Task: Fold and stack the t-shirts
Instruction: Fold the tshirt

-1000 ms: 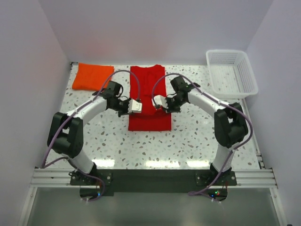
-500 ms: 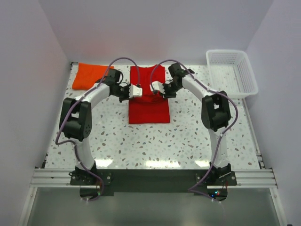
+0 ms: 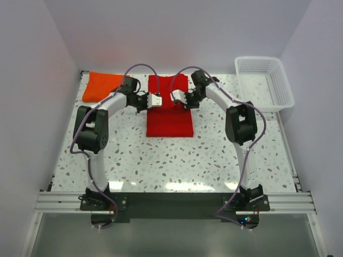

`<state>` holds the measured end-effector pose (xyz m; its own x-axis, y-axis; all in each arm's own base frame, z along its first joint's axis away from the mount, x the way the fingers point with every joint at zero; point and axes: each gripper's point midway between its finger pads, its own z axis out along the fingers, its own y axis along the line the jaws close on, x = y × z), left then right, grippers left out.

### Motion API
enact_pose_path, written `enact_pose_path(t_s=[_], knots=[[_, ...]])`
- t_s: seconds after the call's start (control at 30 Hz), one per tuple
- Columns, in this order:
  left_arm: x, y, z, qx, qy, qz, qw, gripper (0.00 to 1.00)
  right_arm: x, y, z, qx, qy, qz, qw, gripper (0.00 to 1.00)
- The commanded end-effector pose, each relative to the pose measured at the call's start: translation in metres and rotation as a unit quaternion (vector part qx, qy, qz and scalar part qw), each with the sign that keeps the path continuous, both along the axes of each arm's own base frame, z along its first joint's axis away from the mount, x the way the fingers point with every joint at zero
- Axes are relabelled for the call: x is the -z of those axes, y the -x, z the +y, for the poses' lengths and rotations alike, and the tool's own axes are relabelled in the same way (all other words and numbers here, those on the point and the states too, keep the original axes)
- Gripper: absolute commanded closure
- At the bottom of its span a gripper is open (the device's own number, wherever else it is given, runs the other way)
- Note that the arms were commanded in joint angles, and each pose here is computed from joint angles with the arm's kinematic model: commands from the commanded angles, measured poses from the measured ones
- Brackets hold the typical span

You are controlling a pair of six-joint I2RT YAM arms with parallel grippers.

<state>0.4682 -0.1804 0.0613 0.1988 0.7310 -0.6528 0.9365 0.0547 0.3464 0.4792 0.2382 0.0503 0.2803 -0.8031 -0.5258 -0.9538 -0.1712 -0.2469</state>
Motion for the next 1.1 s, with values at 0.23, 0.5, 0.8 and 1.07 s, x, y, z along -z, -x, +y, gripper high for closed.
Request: enact_pose_path(t_s=[0.23,0.5,0.8,1.07], knots=[[-0.042,-0.042,0.020,-0.089,0.028,-0.060,0.994,0.58,-0.055,-0.036,0.000,0.071,-0.040,-0.079,0.994,0.44],[-0.067,0.025,0.027,-0.082,0.082,-0.001,0.993,0.51,-0.075,0.054,-0.007,0.063,-0.045,0.008,0.997,0.46],[-0.021,0.099,0.002,-0.031,0.063,0.055,0.996,0.50,-0.014,0.143,0.011,0.015,-0.007,0.079,0.997,0.53],[0.011,0.129,-0.001,0.033,0.020,0.088,0.995,0.50,0.023,0.143,0.008,0.008,0.030,0.085,0.996,0.60]])
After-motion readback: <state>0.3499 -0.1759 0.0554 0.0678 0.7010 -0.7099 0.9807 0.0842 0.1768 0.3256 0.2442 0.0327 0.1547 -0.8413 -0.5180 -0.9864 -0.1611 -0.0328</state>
